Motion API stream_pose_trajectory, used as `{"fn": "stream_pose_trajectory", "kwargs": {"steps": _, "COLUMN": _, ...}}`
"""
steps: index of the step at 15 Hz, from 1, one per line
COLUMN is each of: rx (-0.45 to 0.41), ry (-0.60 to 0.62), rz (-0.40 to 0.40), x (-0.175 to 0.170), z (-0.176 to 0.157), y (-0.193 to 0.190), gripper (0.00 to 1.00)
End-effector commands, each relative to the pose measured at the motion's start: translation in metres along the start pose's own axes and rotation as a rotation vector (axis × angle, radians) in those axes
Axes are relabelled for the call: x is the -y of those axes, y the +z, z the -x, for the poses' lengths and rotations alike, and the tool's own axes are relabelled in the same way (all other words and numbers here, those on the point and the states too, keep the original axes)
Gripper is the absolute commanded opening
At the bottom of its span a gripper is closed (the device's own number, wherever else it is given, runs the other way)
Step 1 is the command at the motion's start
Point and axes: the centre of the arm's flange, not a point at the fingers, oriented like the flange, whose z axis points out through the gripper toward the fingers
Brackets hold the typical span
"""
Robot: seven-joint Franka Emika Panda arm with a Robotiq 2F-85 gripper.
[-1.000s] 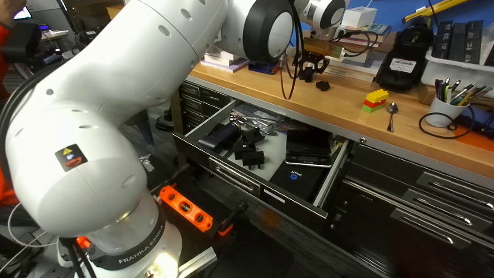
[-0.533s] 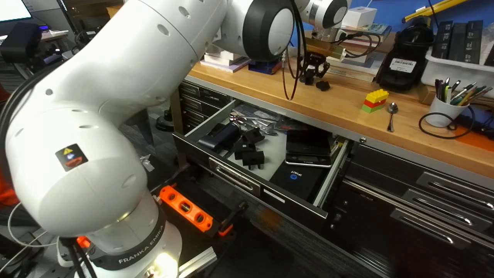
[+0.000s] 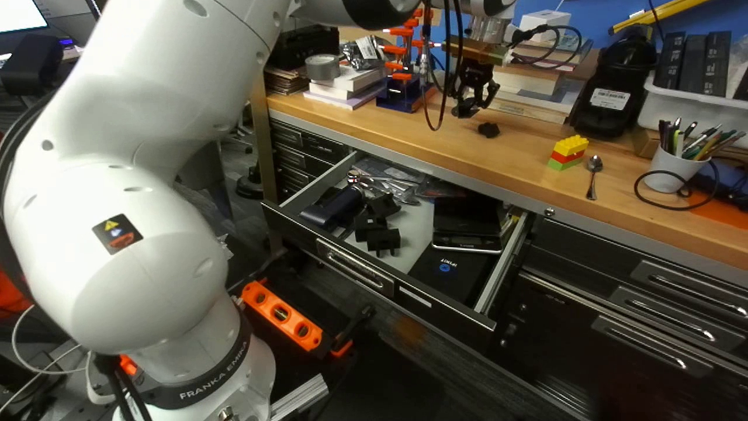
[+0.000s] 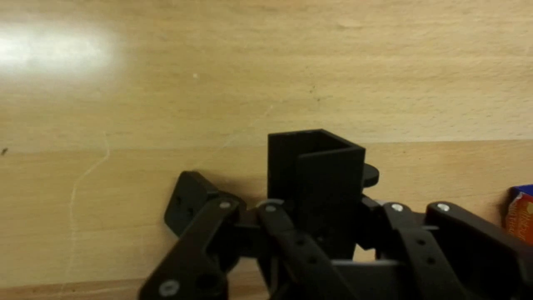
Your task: Pick up the black objects from the countertop and put them inside the open drawer then close the drawer
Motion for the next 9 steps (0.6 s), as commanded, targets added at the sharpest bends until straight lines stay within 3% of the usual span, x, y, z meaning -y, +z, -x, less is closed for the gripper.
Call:
{"fn": "stream_pose_trajectory", "kwargs": {"steps": 1, "rx": 0.007, "ry": 0.137, "rz": 0.034, "x": 0.021, "z": 0.08, "y": -0.009, "gripper": 0.12}}
{"fn": "stream_pose_trajectory", "kwargs": {"steps": 9, "rx": 0.033, "ry": 0.42, "rz": -0.006, "x": 0.04, "z": 0.143, "y": 0.015, "gripper": 0.12}}
